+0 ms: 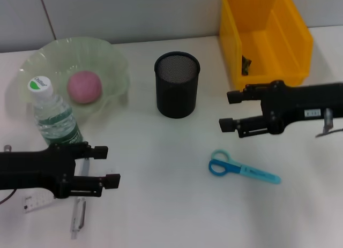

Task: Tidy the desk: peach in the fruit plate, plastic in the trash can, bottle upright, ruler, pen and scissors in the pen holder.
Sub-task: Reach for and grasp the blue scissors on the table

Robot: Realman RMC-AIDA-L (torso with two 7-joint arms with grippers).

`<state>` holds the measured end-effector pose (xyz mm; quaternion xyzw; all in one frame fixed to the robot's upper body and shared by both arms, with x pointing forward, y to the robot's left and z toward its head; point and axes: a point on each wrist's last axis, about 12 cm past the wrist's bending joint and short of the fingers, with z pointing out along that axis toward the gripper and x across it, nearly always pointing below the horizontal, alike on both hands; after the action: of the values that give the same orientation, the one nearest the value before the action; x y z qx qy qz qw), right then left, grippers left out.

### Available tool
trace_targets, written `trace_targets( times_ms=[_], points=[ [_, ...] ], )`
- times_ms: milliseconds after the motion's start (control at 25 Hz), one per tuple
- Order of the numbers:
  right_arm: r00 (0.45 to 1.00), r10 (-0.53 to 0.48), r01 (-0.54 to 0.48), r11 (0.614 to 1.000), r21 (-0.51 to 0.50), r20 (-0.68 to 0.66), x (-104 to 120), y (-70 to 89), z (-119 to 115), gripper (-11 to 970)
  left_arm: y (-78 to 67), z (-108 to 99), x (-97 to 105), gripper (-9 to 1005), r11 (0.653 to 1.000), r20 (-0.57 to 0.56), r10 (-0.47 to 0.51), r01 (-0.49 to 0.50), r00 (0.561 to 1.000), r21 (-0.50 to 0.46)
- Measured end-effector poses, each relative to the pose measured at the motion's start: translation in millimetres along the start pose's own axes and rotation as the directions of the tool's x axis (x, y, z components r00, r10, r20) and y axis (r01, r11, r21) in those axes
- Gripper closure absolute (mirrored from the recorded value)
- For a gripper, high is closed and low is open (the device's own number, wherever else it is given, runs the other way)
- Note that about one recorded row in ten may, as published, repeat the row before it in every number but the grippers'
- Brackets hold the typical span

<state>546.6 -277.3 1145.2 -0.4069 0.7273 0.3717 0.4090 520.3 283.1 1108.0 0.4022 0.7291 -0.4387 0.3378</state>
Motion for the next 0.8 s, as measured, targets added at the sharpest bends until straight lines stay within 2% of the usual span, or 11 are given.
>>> trace_targets(
  times_ms=[200, 440, 680, 800],
  points=[
    [0.977, 0.044, -0.026, 0.996, 0.085, -0.209, -47, 2.1, 0, 150, 1.0, -2, -3, 150, 1.0, 0.003, 0.016, -0.016, 1.0, -0.011],
    [0.856, 0.143, -0.079, 0.986, 0.147, -0.496, -84, 1.6, 19, 150, 1.2, -2, -4, 150, 1.0, 0.016, 0.025, -0.024, 1.0, -0.014],
    [0.714, 0.132, -0.033, 0.987, 0.156, -0.688, -84, 2.0, 42, 150, 1.4, -2, -5, 150, 1.0, 0.023, 0.025, -0.024, 0.999, -0.016],
    [0.671, 0.102, -0.003, 0.991, 0.134, -0.734, -82, 4.2, 52, 150, 2.0, -4, -5, 150, 1.0, 0.031, 0.019, -0.018, 0.999, -0.024]
  ],
)
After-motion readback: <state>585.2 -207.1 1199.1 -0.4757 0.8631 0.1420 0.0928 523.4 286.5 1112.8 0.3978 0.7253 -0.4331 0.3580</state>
